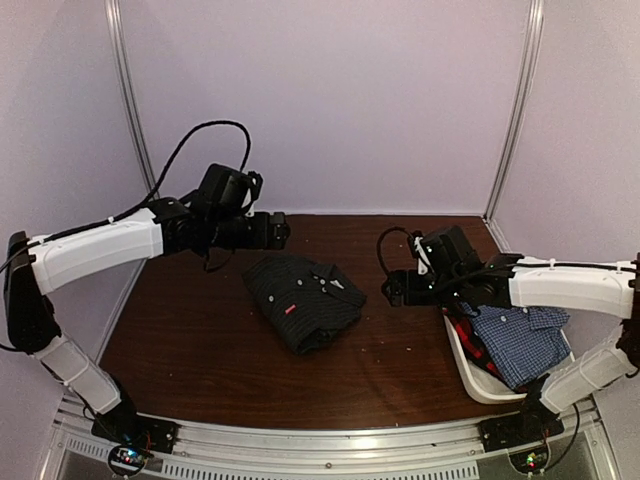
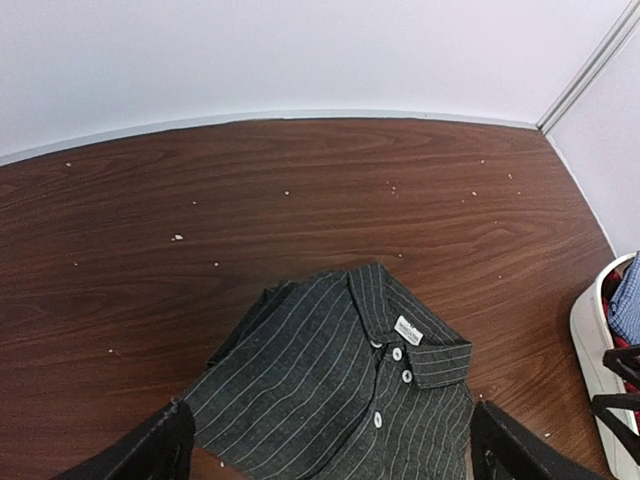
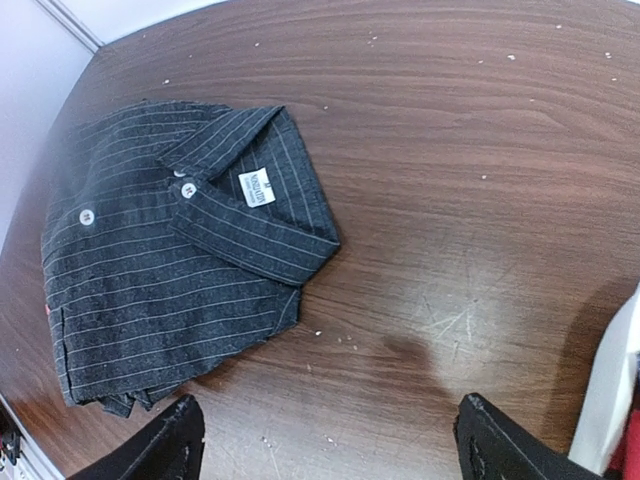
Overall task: Fold and stack the long sleeve shirts
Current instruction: Place the square-folded shirt at the center of the board, then flatten out the square-folded shirt at the center of the board.
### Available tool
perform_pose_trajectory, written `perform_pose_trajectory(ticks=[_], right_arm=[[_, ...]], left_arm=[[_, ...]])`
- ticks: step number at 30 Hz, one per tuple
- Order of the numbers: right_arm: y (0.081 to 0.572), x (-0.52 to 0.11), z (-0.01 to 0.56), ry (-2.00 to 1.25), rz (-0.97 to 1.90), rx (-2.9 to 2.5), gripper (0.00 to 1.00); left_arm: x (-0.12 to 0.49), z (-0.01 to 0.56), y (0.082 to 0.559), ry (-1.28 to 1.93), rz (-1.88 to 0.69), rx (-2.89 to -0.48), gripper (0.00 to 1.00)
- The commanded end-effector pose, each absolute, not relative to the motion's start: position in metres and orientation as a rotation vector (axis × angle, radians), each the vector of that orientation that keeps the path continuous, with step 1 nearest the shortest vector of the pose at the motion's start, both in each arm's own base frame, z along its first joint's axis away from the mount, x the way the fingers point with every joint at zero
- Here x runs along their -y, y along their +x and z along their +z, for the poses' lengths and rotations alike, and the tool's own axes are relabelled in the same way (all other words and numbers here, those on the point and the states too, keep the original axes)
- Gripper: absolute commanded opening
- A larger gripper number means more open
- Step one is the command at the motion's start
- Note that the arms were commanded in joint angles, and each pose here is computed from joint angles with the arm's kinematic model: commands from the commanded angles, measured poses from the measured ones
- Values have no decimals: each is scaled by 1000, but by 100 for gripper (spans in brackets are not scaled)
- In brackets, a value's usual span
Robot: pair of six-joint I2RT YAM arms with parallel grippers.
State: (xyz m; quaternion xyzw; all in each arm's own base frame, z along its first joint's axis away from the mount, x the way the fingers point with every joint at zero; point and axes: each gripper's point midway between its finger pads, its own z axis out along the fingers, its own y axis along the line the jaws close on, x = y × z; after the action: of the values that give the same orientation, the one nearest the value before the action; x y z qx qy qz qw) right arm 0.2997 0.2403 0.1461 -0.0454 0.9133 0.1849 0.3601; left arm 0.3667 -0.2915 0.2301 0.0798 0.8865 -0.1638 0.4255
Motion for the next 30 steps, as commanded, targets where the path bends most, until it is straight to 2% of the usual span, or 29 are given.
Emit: perform_pose_trajectory(ticks=[1,6,18,27,30], right_arm=[[305,-274,145,-194,625,-2334,88],[314,-301,120,-225,713,-2359,85],[368,-326,78,-206,653,-2374,65],[381,-326,43,-185,596,-2429,60],[383,-330,36,-187,607,-2441,53]], left_arm=[[267,238,355,151,-395,-2197,98],[254,221,334,109,-434,-2240,98],[237,205,315,32,-462,-2274,98],[254,151,306,26,-556,-2374,95],[255,137,313,17,-522,-2386,92]])
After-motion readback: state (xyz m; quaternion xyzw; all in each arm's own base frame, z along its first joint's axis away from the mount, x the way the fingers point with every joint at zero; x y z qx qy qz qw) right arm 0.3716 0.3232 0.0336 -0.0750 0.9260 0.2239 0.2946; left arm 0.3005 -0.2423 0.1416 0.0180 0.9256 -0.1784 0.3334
